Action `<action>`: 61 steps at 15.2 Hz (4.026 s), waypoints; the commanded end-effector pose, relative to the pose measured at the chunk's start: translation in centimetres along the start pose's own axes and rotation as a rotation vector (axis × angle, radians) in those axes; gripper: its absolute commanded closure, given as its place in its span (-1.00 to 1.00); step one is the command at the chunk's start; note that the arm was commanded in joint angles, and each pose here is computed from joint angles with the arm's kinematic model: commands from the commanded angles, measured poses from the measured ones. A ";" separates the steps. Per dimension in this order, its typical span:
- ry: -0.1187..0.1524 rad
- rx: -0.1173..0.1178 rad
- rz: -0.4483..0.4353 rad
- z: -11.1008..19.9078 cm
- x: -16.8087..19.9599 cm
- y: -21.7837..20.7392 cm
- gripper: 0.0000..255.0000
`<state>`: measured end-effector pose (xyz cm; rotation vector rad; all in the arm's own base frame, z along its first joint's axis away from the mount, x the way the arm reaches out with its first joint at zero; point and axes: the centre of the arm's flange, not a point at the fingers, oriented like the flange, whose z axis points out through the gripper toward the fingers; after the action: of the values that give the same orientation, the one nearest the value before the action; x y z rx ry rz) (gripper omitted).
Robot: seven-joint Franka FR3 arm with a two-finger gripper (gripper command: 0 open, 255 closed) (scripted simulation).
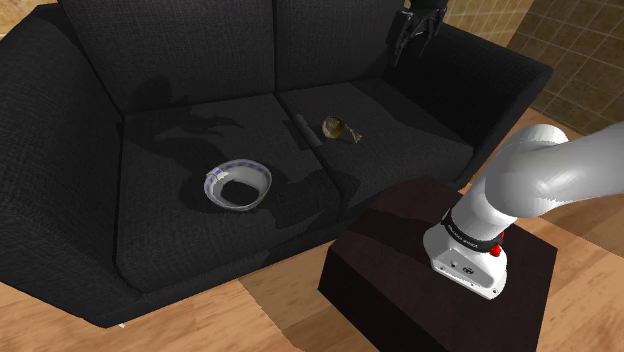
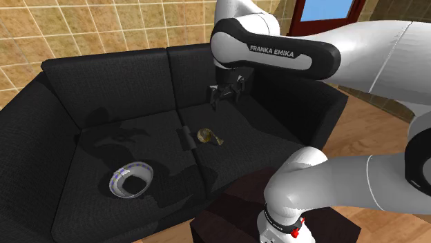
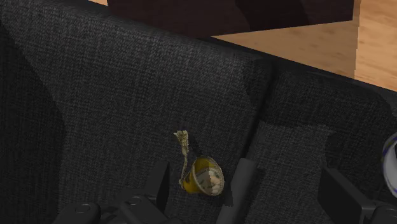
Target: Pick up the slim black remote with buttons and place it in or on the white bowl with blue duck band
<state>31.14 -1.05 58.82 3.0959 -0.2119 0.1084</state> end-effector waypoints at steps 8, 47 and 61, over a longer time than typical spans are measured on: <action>-0.065 0.016 0.056 6.7 7.2 -1.2 -1.00; -0.284 0.072 0.246 36.2 27.3 -4.0 -1.00; -0.284 0.072 0.246 34.1 27.5 -3.9 1.00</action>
<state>61.08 -2.32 26.18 3.1294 -0.6099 -0.3257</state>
